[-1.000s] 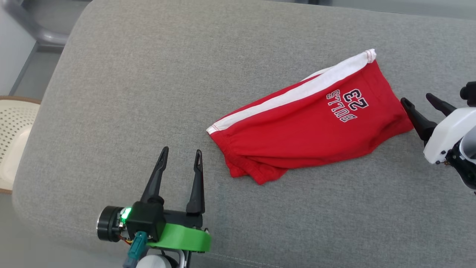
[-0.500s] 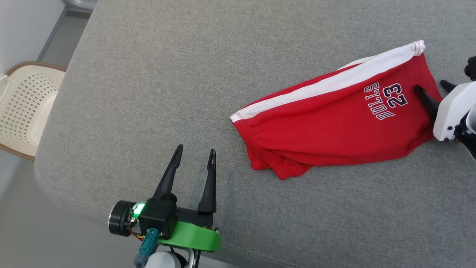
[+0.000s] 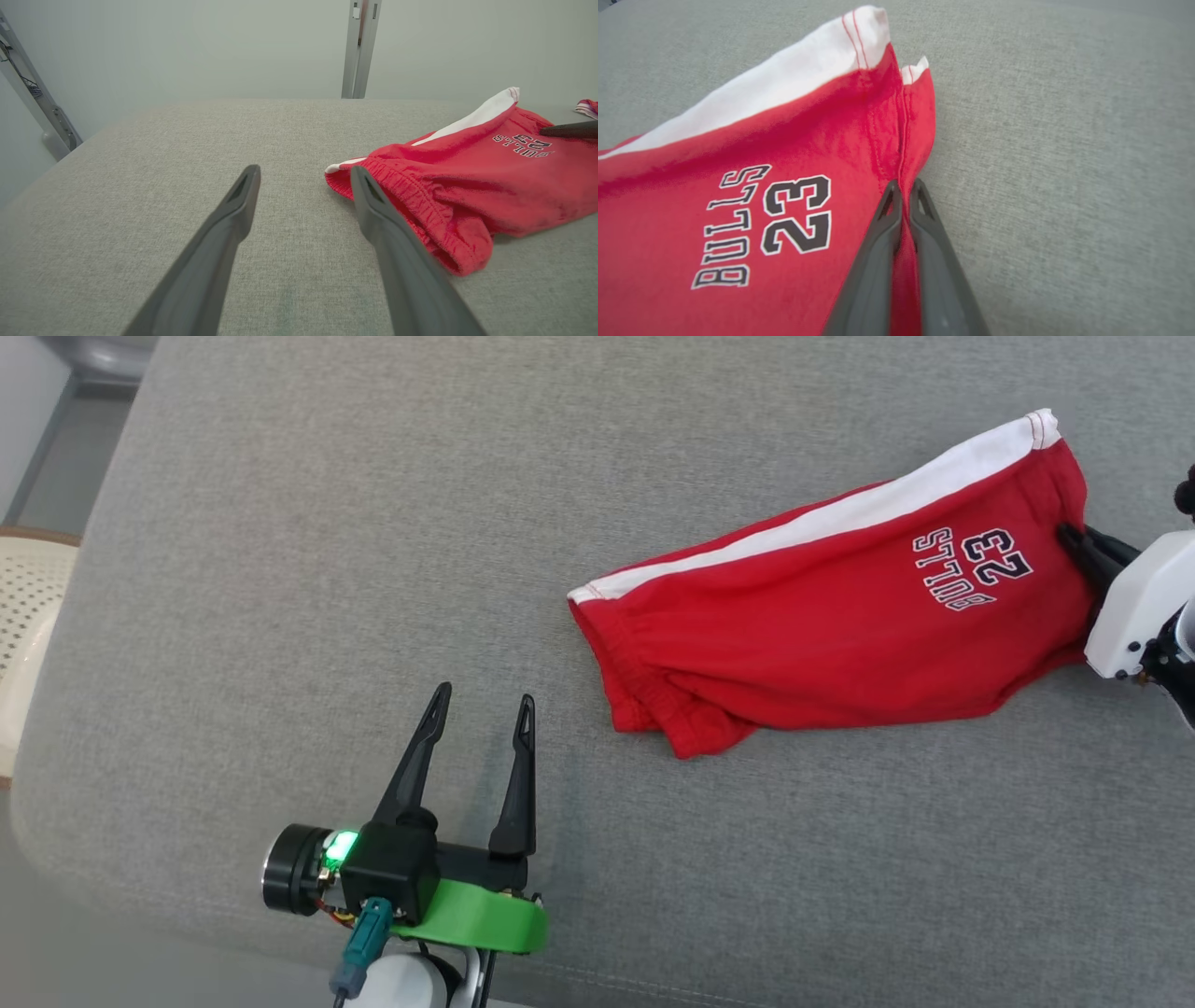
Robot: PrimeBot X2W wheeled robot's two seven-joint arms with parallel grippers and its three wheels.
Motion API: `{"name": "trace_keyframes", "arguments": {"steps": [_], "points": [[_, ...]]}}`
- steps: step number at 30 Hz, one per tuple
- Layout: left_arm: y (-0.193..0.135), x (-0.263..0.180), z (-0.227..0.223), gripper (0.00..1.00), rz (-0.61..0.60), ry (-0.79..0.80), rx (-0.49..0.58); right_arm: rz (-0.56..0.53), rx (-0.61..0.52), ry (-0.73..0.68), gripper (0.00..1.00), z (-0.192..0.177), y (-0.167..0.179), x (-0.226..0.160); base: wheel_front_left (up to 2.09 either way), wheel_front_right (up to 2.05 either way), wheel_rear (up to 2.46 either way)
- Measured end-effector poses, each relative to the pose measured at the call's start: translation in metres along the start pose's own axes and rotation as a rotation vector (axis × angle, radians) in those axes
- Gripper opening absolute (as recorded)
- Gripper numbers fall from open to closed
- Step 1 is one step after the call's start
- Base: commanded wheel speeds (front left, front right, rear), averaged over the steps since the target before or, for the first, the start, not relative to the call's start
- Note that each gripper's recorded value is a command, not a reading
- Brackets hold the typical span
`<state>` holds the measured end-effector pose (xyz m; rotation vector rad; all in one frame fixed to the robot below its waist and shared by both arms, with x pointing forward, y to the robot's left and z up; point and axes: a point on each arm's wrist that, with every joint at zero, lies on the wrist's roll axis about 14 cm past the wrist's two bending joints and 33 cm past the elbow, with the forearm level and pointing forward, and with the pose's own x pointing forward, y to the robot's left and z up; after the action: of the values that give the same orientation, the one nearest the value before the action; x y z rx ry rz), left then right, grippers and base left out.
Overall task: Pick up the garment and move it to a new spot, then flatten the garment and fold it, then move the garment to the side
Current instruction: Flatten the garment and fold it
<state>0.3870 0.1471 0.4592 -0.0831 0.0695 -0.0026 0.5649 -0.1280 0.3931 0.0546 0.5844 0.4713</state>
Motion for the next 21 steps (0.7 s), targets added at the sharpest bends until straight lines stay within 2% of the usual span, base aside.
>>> {"name": "trace_keyframes", "arguments": {"steps": [4, 13, 21], "points": [[-0.012, 0.007, -0.001, 1.0, -0.046, -0.004, 0.0, -0.068, 0.034, -0.03, 0.0, -0.004, -0.027, -0.025, 0.0, 0.0, 0.0], [-0.047, 0.022, -0.003, 1.0, -0.175, -0.017, 0.003, -0.252, 0.11, -0.07, 0.0, -0.038, -0.088, -0.101, 0.0, 0.0, 0.0], [-0.078, 0.027, -0.004, 1.0, -0.274, -0.023, -0.014, -0.328, 0.096, -0.126, 0.0, -0.032, -0.106, -0.142, 0.0, 0.0, 0.0]]}}
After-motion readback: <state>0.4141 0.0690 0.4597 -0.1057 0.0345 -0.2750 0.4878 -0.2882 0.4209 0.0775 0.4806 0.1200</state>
